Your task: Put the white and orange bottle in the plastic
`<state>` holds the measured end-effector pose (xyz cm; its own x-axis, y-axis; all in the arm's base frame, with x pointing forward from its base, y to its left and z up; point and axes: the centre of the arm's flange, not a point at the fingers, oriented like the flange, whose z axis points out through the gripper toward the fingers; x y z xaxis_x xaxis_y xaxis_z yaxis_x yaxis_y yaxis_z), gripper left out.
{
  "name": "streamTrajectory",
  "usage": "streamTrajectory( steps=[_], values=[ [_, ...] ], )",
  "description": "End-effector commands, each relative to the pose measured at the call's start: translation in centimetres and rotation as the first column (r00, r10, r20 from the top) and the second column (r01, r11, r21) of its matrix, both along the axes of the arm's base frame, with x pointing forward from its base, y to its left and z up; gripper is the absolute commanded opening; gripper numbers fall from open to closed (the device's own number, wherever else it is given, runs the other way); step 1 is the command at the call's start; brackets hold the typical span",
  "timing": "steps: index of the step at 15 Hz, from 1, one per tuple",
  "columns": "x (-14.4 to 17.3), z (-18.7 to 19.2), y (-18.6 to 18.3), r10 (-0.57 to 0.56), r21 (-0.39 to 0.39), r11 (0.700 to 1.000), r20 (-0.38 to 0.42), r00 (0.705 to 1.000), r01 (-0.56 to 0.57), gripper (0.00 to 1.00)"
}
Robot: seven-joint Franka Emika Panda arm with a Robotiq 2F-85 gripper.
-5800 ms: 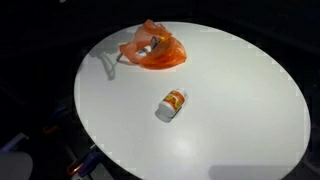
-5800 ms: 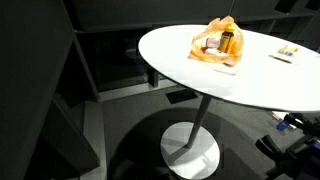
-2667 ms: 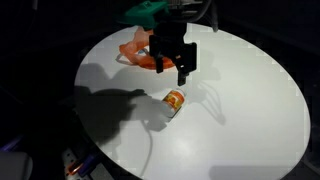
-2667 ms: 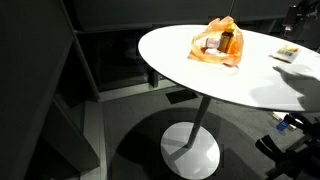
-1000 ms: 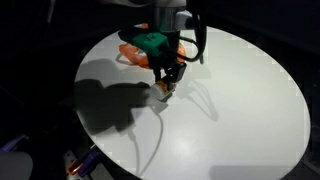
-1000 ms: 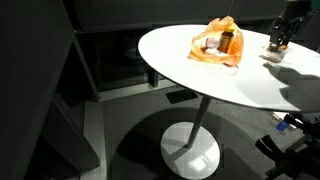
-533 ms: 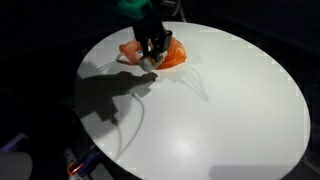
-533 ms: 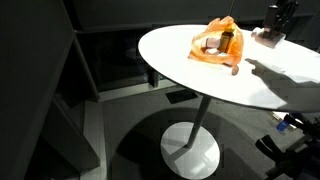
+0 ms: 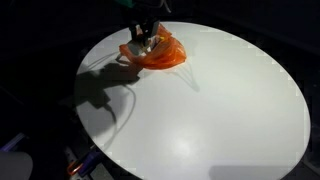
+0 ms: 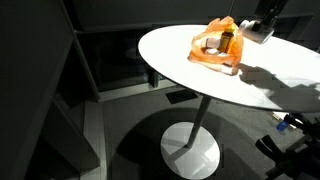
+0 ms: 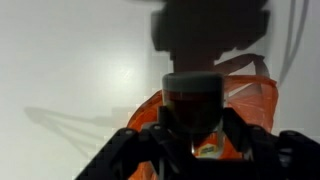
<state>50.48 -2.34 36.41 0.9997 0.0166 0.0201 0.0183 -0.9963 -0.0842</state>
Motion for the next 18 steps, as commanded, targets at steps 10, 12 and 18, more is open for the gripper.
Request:
streamTrajectory(
  steps=[10,12,18],
  values=[
    [6.1,-1.9,1.9,-0.016,0.162,0.987,0.058,0.998,0.007,0.33],
    [7.2,-2.4,1.9,-0.024,0.175,0.984,0.061,0.998,0.013,0.33],
    [9.2,-5.1,1.2,-0.053,0.145,0.988,0.065,0.996,0.044,0.42]
  ],
)
